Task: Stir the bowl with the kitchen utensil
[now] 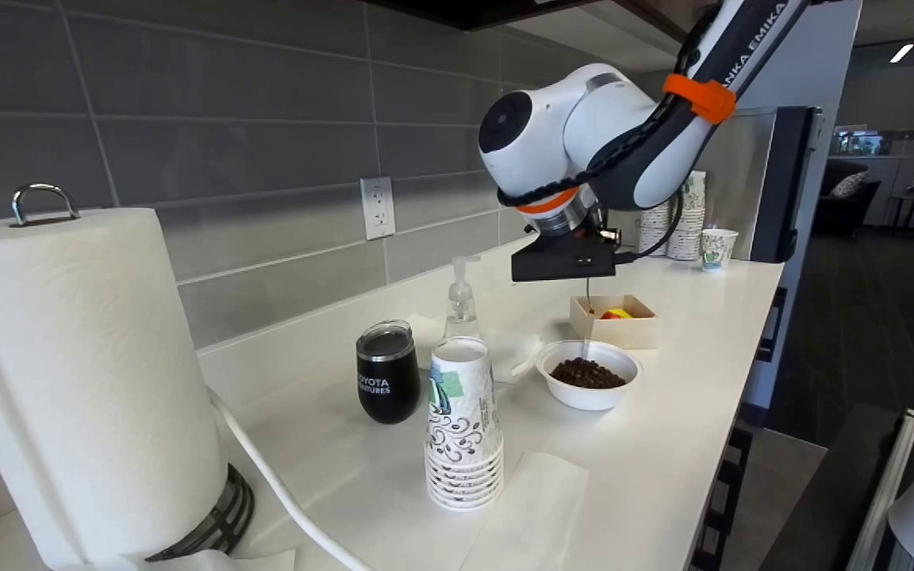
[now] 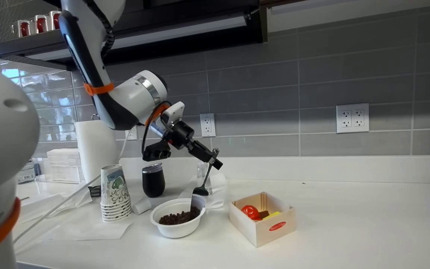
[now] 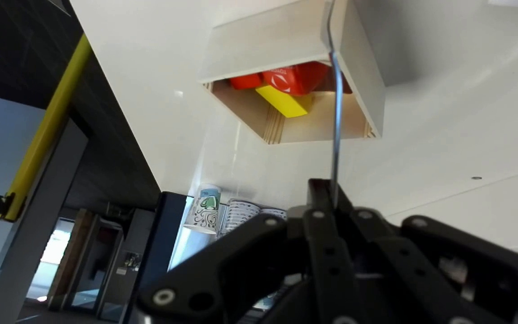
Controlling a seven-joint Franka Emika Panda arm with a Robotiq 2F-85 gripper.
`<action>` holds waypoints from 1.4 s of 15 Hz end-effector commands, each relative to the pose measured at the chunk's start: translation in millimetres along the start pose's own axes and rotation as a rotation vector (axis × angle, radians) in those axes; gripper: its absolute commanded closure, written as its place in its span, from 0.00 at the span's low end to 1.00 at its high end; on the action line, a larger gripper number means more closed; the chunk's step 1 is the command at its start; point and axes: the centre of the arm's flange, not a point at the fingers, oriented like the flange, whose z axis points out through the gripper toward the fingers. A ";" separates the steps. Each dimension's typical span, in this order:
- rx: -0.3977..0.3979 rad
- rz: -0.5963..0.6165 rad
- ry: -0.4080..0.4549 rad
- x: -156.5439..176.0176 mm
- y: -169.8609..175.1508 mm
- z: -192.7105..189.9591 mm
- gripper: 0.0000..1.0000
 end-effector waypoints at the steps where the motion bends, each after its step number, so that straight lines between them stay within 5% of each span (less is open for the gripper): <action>1: 0.055 0.041 0.015 -5.7 1.9 -5.8 0.99; 10: 0.107 0.033 -0.125 -0.4 -0.6 -10.1 0.99; 21: -0.056 -0.026 -0.296 6.7 7.7 16.5 0.99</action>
